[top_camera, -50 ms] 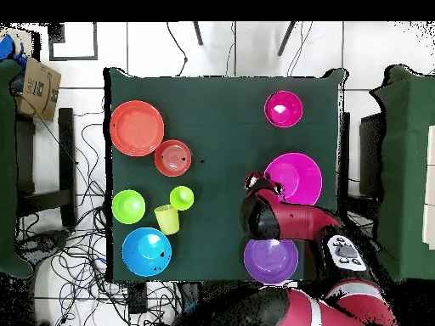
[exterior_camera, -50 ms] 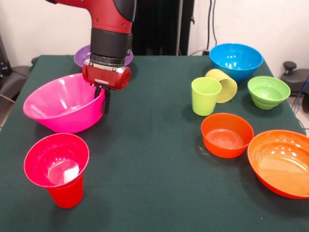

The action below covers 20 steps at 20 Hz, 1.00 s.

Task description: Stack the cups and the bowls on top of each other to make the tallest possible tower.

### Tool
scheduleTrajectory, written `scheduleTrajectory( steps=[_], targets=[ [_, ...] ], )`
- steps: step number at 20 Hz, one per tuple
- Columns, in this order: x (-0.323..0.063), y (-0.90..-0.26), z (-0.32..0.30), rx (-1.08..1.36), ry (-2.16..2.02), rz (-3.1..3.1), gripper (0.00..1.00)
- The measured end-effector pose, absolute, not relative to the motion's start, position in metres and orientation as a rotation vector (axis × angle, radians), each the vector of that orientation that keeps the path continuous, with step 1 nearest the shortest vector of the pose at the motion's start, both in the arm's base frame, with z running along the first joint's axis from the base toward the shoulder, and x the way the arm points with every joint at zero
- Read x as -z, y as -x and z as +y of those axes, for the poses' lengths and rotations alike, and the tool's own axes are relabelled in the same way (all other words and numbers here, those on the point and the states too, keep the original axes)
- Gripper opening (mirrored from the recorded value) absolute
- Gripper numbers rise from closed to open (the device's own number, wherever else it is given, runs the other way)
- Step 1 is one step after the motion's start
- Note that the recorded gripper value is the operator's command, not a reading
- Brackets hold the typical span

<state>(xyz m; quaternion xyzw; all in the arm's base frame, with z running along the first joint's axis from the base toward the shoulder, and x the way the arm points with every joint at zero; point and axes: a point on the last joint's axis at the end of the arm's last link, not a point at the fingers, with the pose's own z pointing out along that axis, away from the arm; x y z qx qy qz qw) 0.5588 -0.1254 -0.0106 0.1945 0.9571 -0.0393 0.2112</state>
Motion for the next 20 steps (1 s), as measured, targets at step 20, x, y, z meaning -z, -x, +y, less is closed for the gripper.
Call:
scheduleTrajectory(
  steps=[20],
  targets=[
    [-0.065,-0.544,-0.150,0.318,-0.720,2.910,0.00]
  ],
)
